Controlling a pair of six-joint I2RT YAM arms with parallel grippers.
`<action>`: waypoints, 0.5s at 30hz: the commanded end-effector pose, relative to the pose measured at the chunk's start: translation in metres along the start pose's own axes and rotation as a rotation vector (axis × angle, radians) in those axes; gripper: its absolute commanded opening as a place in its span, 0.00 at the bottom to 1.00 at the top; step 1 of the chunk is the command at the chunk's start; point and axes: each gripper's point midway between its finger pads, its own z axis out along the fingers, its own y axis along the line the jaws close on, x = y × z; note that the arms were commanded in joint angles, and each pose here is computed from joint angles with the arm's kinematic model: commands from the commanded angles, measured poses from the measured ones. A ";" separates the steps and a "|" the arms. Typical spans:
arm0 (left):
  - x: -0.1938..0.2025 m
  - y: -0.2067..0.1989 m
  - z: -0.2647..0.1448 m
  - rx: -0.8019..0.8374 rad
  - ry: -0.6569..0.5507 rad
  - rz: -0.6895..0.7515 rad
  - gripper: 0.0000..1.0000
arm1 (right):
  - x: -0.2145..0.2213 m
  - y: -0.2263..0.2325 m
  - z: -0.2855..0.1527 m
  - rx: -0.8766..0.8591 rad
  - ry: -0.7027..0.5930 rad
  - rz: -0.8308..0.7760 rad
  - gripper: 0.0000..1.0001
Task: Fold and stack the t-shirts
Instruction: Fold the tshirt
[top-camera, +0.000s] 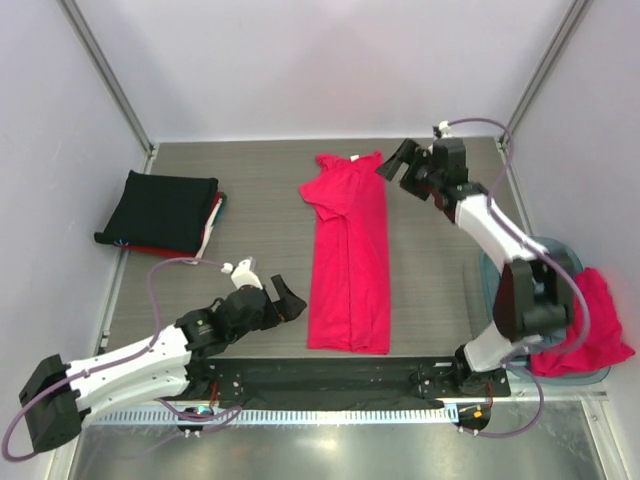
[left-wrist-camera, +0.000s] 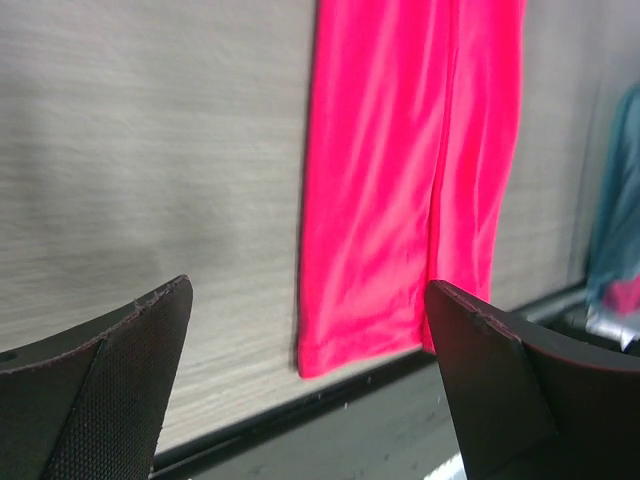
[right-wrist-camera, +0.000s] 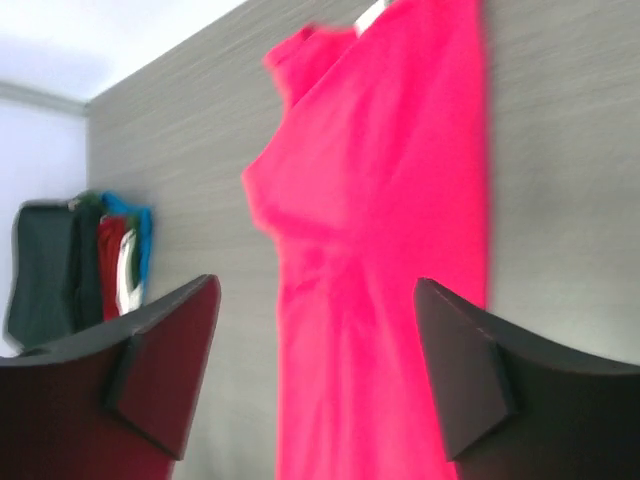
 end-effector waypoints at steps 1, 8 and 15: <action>-0.030 0.019 -0.006 -0.068 -0.161 0.021 1.00 | 0.014 -0.003 -0.045 0.107 -0.095 -0.056 0.99; -0.022 -0.005 -0.017 0.089 -0.108 0.045 0.92 | 0.113 -0.063 -0.088 0.190 0.144 0.089 0.67; 0.008 -0.013 -0.010 0.100 0.055 0.033 0.84 | 0.211 -0.081 -0.139 0.338 0.325 -0.001 0.59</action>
